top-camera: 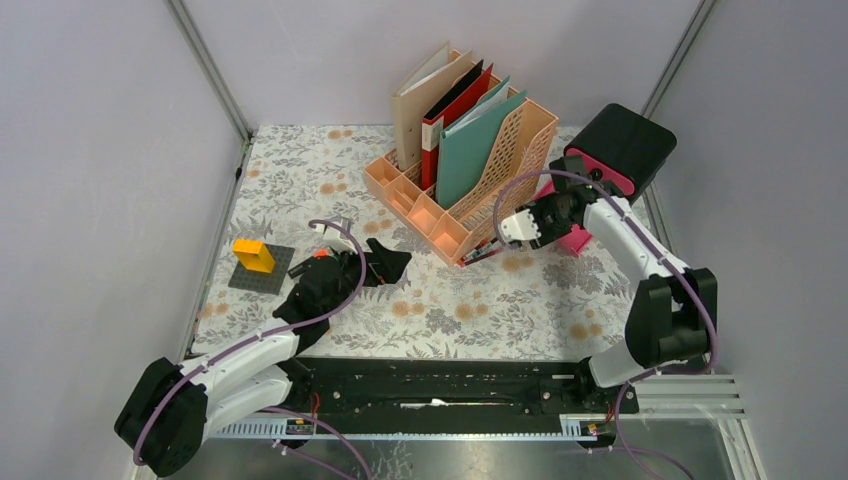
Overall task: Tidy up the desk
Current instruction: Open the drawer in the storage box.
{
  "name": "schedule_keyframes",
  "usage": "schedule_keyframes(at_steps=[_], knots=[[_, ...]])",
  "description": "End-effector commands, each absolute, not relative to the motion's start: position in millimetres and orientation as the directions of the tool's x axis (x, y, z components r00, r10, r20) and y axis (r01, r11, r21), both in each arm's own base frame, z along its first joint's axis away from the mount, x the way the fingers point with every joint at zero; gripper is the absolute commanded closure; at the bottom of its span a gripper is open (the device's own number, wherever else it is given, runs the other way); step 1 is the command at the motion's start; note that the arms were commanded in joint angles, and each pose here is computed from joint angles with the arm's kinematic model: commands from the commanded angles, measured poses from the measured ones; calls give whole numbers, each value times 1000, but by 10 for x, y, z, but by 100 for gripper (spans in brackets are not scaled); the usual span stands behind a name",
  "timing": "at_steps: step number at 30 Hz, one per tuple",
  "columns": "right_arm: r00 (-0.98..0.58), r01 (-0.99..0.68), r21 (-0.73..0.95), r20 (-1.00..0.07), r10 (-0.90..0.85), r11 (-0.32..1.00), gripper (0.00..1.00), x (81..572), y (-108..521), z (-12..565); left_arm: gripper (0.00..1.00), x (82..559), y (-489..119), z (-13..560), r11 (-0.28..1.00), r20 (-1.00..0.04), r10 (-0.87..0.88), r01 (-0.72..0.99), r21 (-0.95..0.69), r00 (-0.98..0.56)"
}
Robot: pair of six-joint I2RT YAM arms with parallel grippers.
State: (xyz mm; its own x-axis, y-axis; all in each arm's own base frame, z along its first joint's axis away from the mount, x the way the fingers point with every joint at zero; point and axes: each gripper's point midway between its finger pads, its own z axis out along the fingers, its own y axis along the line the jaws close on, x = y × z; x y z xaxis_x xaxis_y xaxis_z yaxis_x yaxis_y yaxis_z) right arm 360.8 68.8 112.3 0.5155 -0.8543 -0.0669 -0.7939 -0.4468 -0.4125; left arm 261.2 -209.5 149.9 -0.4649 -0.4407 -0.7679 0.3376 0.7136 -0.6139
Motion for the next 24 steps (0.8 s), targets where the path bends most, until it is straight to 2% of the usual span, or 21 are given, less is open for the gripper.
schedule_keyframes(at_steps=[1,4,7,11,16,20,24], knots=[[349,-867,-465,-306,-886,-181,42,3493,914,1644,1,2647,-2115,1685,690,-779,-466,379,-617,-419],[126,-876,-472,-423,-897,100,30,3688,846,1916,1,2642,-2106,1678,692,-780,-465,378,-615,-418],[-62,-803,-493,-491,-869,336,21,4030,520,2131,1,2635,-2104,1670,691,-780,-466,379,-616,-419],[-268,-675,-502,-516,-814,540,17,4365,-92,2185,1,2617,-2096,1659,689,-779,-467,381,-617,-418],[-392,-566,-490,-547,-739,663,19,4587,-414,2181,1,2610,-2084,1630,688,-777,-471,377,-620,-417],[-431,-493,-500,-571,-699,712,12,4738,-619,2268,1,2600,-2086,1626,685,-775,-471,380,-622,-420],[-463,-475,-425,-624,-629,771,10,4829,-779,2303,1,2587,-2079,1601,684,-773,-473,378,-624,-423]])
